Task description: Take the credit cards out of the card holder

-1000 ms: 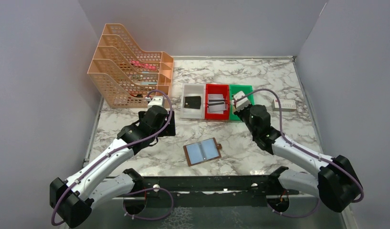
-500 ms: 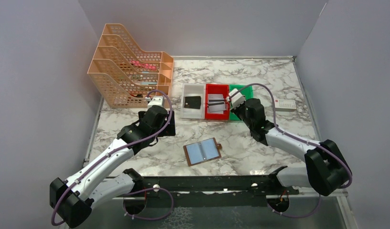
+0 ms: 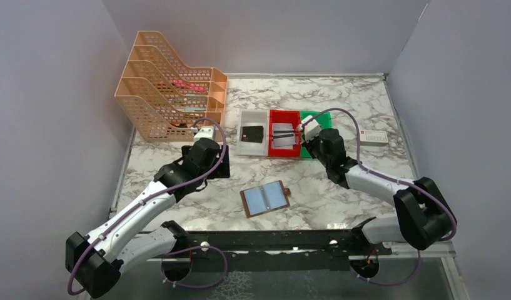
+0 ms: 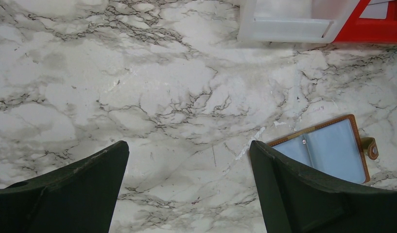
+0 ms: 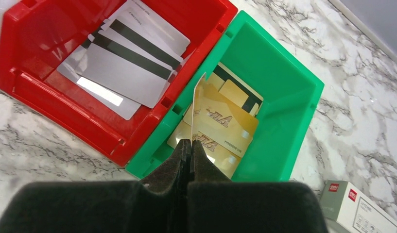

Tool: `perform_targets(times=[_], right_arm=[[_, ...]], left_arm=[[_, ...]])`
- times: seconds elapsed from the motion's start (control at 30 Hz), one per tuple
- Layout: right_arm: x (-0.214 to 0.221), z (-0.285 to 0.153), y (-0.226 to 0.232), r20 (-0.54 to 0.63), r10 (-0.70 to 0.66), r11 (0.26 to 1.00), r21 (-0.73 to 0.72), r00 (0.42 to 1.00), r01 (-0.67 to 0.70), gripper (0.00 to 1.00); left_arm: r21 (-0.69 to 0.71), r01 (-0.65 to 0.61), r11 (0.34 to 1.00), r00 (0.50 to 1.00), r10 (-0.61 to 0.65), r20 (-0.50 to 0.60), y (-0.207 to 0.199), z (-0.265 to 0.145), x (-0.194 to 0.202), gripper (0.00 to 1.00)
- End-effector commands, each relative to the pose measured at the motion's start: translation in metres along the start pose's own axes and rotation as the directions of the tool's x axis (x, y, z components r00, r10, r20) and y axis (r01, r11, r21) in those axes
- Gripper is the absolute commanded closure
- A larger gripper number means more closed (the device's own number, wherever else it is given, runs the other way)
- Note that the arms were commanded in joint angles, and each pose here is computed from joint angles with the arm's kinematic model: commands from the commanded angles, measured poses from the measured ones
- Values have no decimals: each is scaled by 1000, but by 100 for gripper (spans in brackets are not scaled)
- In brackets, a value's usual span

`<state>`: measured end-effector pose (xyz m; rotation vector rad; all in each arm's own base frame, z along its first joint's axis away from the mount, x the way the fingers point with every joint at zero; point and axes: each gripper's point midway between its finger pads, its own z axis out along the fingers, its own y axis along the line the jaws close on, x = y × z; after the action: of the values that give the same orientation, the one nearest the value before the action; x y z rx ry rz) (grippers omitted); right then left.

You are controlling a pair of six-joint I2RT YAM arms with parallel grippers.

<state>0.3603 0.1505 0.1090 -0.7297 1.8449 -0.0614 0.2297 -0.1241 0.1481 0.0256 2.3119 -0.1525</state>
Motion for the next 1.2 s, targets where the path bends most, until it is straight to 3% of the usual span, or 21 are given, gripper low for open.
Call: perform_targets(times=[0.0,0.27,0.4,0.5,0.6,0.67,0.87,1.17], right_arm=[[-20,-2,17,70,51,993,-113,996,-43,99],[-27,-5,32,89,42,979,-204,995,-23,99],[-28,-5,14,89,13,994,-113,996,-3,99],[-30,-5,-13,93,-127,992,15,988,126,99],[-28,-2,-24,91,-318,948,49,944,314,99],[-20,3,-24,84,-409,913,21,909,408,99],[-11,17,-18,135,-500,852,-103,855,514,99],[-14,31,-12,182,-557,793,-175,810,584,98]], left_arm=[[-31,-14,999,1000,13,-4,7,3,3,1],[-34,-15,999,1000,15,-9,7,4,4,1],[-32,-14,999,1000,14,-8,6,4,4,1],[-31,-15,999,1000,15,-9,6,4,4,1],[-26,-14,1000,1000,14,-6,6,3,3,1],[-23,-15,1000,1000,15,-3,6,3,3,1],[-6,-21,1000,1000,21,-11,2,4,4,1],[5,-29,1000,999,29,-16,0,5,5,1]])
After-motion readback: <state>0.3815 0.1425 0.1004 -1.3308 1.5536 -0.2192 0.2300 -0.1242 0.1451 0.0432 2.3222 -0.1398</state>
